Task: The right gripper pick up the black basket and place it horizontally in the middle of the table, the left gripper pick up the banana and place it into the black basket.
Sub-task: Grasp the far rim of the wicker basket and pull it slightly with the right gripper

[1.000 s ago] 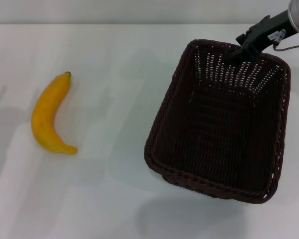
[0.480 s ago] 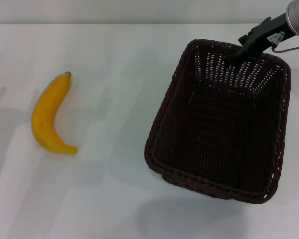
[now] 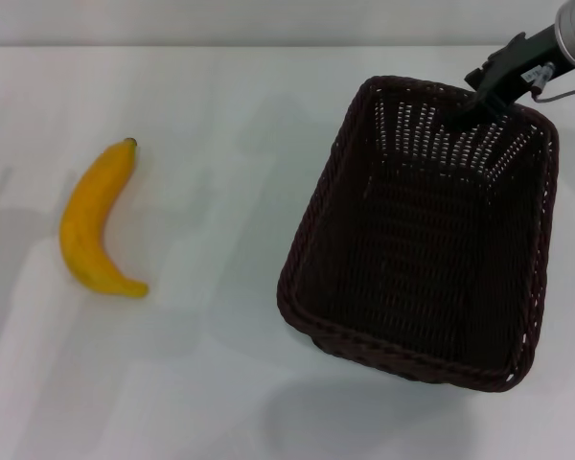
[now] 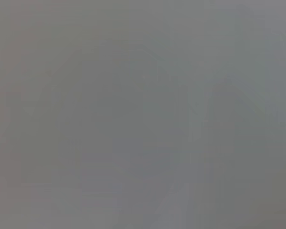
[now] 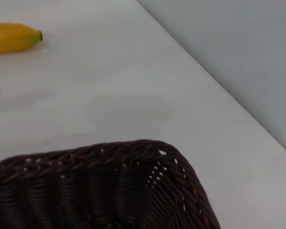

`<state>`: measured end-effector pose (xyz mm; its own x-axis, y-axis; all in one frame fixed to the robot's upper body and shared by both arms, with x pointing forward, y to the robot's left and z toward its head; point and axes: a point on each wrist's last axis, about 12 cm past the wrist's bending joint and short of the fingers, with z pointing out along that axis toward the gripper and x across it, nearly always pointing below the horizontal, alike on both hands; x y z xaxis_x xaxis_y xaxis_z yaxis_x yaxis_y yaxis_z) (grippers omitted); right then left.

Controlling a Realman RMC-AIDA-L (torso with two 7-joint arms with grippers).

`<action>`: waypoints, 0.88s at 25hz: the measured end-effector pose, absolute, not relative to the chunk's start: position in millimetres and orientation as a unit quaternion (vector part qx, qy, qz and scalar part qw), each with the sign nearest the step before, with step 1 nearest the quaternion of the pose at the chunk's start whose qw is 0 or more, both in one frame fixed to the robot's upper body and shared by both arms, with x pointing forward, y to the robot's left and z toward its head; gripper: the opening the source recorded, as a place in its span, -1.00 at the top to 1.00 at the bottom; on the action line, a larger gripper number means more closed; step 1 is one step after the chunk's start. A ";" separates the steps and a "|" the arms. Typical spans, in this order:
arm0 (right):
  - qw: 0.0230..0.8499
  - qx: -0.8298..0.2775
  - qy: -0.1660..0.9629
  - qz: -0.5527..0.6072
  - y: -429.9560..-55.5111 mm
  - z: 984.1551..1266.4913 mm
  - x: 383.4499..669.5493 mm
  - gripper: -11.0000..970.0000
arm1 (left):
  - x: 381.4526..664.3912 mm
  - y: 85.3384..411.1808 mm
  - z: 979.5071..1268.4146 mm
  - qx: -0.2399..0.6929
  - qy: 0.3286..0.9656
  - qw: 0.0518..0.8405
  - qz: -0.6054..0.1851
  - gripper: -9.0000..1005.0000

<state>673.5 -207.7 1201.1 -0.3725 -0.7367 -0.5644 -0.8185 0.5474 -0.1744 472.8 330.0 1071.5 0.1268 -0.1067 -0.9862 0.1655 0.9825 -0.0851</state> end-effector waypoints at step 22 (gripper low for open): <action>0.273 -0.506 0.817 0.042 -194.5 1184.8 667.5 -0.36 | 473.0 329.6 1071.2 0.022 0.655 0.750 -0.091 -0.75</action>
